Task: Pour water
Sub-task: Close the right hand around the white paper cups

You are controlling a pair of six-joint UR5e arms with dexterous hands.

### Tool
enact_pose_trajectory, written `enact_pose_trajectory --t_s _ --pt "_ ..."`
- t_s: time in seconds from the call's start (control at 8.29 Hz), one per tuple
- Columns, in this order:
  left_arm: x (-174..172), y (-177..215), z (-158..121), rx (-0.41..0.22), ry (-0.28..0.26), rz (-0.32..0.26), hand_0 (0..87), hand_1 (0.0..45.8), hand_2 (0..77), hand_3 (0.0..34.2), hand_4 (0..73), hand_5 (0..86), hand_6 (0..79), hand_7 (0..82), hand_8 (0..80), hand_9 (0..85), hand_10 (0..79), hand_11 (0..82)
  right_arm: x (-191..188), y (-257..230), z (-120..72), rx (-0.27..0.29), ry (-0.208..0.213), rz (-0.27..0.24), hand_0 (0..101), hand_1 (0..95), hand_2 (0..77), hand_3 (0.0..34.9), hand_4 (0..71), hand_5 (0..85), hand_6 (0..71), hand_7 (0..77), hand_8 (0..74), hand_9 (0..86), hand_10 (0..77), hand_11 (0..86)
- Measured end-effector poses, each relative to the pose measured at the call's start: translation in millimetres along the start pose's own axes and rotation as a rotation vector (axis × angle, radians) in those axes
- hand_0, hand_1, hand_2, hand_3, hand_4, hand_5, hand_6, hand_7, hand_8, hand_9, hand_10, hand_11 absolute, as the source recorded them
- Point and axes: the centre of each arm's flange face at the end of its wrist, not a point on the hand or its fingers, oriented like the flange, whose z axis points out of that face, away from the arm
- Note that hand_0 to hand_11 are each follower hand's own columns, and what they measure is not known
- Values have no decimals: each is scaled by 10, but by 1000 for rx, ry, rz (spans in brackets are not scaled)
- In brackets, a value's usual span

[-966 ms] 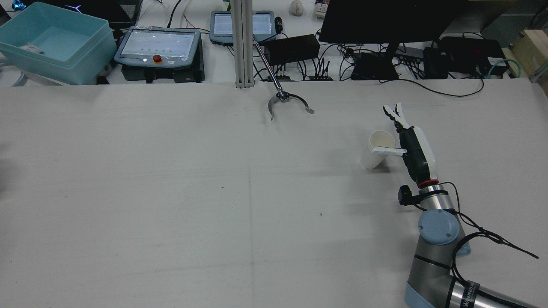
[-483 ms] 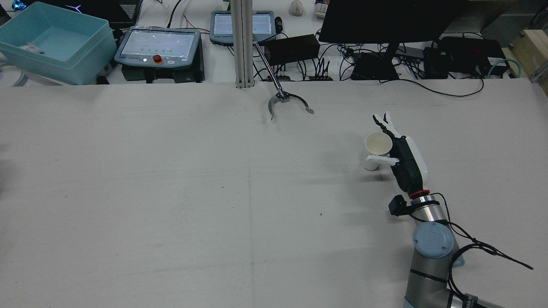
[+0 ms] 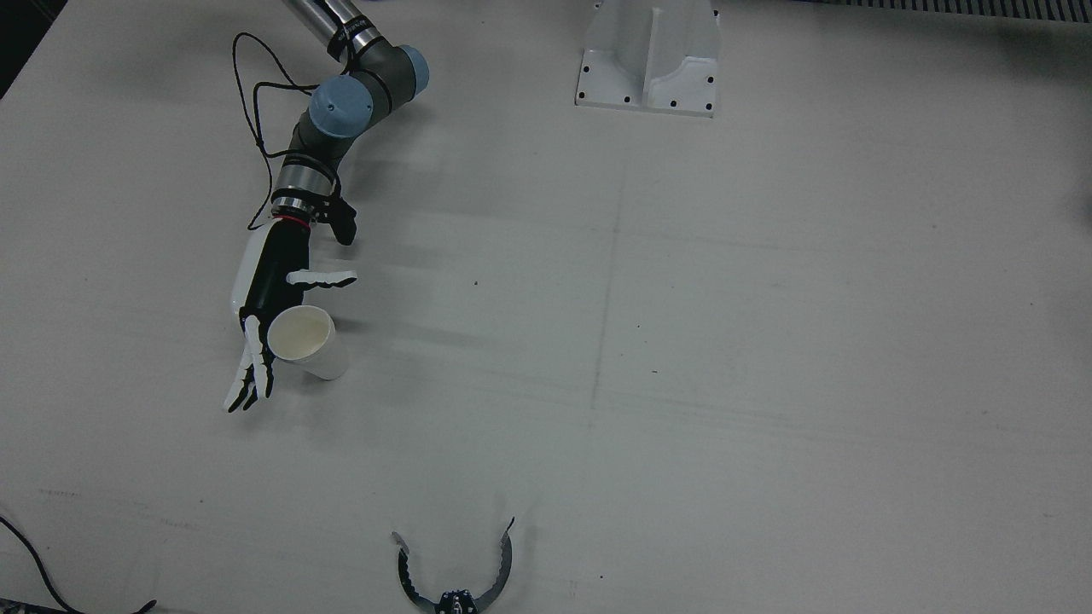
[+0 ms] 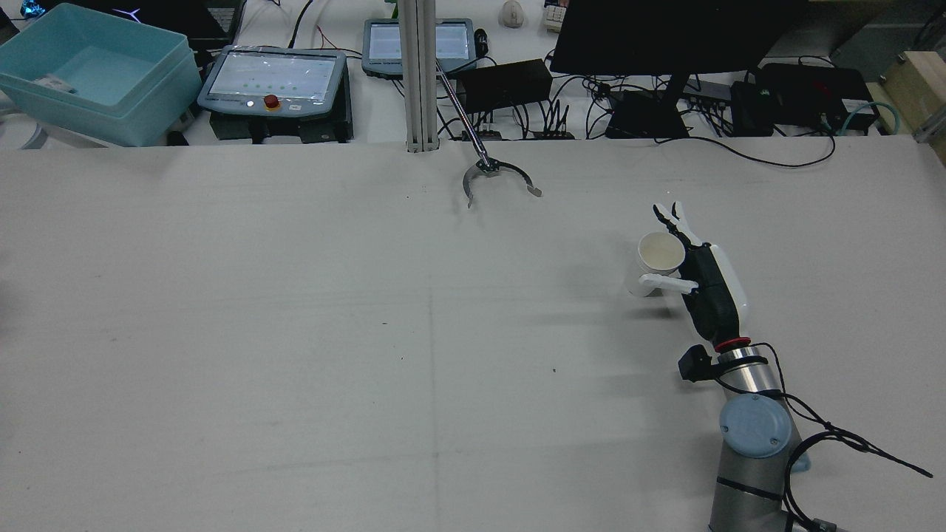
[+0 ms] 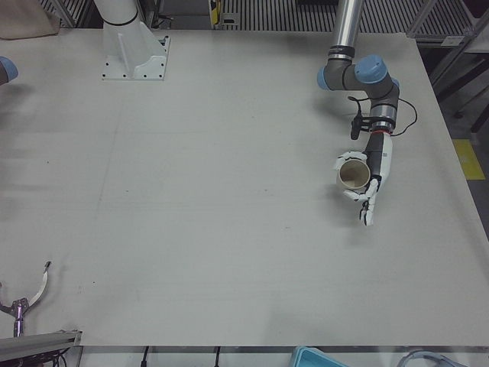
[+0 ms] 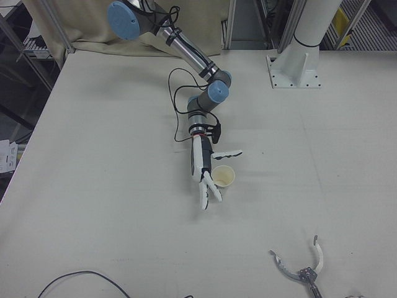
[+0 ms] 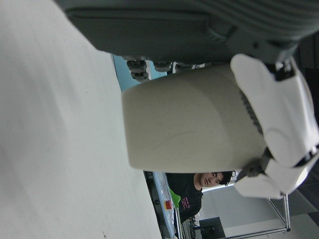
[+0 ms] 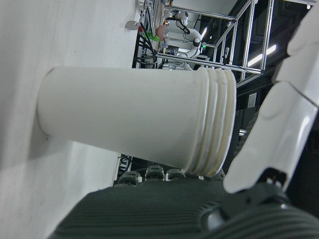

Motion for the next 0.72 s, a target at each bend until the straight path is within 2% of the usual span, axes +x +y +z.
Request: enact_pose_trajectory --t_s 0.12,0.48,0.72 --pt "5 10 -5 -2 0 -2 375 169 404 0 218 529 22 54 11 22 44 87 -53 -88 -35 8 1 -14 473 131 11 0 44 22 5 16 33 16 11 27" --pt "10 68 14 -12 2 -6 387 169 404 0 218 529 22 54 11 22 44 87 -244 -389 -136 34 -1 -62 479 120 11 0 49 27 5 16 33 22 11 27" --pt "17 113 36 -16 4 -8 388 169 404 0 218 529 22 54 11 22 44 87 -265 -432 -140 39 -2 -74 479 120 11 0 49 27 5 16 33 22 11 27"
